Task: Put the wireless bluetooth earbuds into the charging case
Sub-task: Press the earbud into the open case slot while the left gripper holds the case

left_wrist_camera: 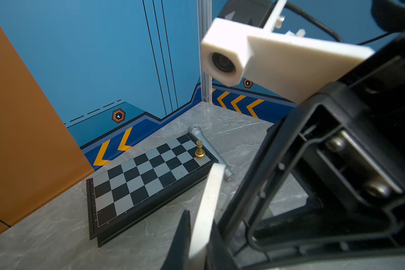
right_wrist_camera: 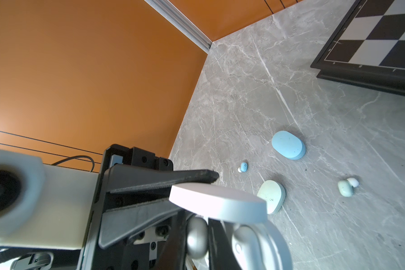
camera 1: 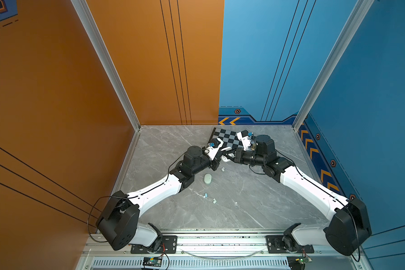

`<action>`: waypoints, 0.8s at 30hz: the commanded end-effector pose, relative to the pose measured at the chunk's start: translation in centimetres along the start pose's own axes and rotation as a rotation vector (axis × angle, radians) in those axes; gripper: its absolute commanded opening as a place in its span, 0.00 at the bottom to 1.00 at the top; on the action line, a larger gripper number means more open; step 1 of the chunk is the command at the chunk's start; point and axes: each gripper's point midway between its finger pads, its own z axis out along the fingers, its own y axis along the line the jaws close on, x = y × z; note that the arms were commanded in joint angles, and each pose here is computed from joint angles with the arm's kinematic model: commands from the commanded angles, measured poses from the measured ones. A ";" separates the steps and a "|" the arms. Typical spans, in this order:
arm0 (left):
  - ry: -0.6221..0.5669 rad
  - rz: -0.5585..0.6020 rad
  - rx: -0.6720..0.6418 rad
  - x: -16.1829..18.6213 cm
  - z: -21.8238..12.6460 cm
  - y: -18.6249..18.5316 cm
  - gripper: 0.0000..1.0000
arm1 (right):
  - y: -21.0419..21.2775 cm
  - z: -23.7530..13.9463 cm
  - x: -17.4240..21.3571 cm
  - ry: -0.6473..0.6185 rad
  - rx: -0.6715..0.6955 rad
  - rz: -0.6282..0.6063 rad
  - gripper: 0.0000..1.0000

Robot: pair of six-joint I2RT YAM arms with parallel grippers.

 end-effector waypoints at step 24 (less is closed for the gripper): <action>-0.094 0.021 0.018 -3.4 -1.0 -0.7 0.00 | -1.0 1.8 0.2 0.001 0.052 -0.017 0.13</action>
